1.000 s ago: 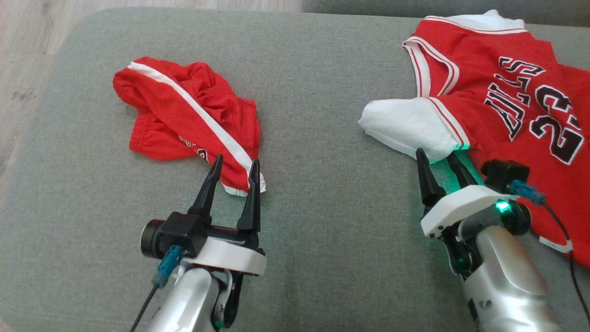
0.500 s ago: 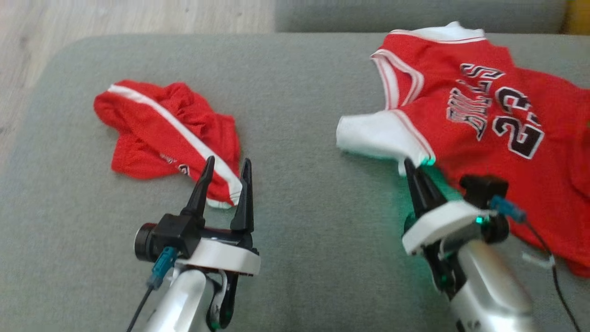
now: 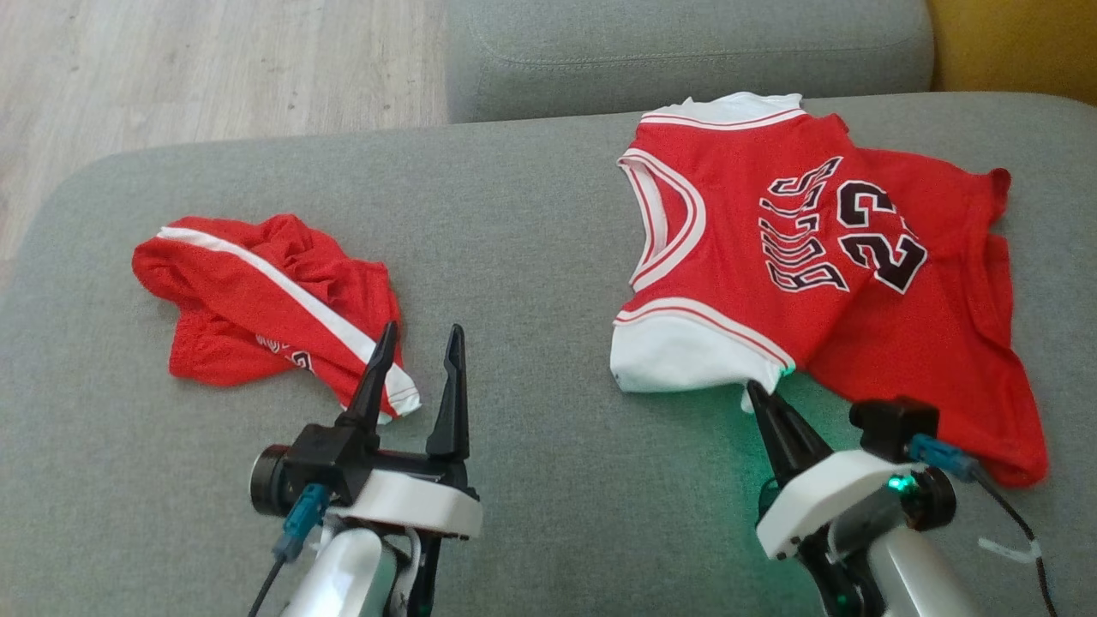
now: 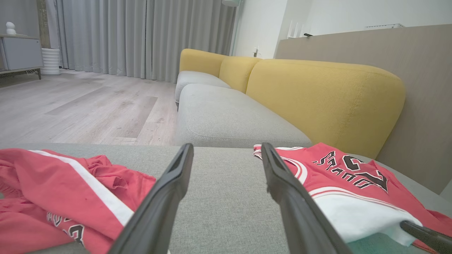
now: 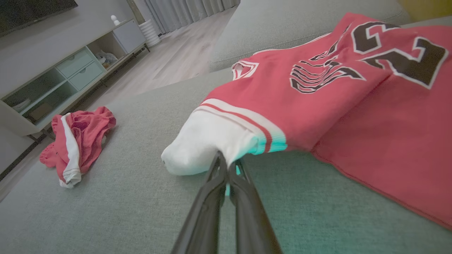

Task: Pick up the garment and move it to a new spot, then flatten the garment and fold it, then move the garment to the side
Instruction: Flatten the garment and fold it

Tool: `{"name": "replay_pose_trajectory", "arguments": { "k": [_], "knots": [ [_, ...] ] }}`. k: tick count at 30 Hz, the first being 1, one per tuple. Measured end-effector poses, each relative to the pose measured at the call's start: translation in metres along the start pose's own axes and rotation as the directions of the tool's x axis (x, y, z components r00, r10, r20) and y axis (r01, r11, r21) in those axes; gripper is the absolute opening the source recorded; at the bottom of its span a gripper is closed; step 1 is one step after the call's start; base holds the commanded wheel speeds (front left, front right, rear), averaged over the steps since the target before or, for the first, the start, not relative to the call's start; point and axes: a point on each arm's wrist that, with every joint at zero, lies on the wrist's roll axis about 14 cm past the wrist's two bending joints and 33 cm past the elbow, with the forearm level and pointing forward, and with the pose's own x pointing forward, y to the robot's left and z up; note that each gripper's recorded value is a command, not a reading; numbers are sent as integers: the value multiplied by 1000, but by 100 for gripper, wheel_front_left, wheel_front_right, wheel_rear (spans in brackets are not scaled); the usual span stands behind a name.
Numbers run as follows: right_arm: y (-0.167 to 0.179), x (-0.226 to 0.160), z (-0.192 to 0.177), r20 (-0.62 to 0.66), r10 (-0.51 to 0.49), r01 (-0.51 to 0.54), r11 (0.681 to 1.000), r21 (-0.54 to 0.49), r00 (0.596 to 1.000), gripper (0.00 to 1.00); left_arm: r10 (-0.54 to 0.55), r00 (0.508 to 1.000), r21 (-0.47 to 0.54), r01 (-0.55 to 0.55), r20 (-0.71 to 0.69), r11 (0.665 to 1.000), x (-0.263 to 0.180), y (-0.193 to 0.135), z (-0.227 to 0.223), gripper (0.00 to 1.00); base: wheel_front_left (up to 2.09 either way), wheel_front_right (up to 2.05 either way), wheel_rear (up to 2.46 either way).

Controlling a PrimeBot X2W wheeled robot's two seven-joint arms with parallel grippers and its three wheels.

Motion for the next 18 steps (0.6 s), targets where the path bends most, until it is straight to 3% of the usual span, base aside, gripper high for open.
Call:
{"name": "replay_pose_trajectory", "arguments": {
  "k": [7,9,14,18],
  "knots": [
    [-13,-9,2,-16,-43,43,999,4,999,0,-5,1000,-1,5,-5,1000,1,-3,-2,100,0,0,0],
    [-19,-12,6,-4,-63,63,998,-12,998,100,-9,1000,-1,9,-6,1000,1,-4,-2,100,0,0,0],
    [-36,-18,15,30,-119,120,992,-32,992,100,-20,1000,-3,20,-11,1000,4,-8,-4,100,0,0,0],
    [-67,-35,47,155,-218,233,969,-81,963,100,-42,999,-7,42,-13,999,8,-15,-5,100,0,0,0]
  ]
}}
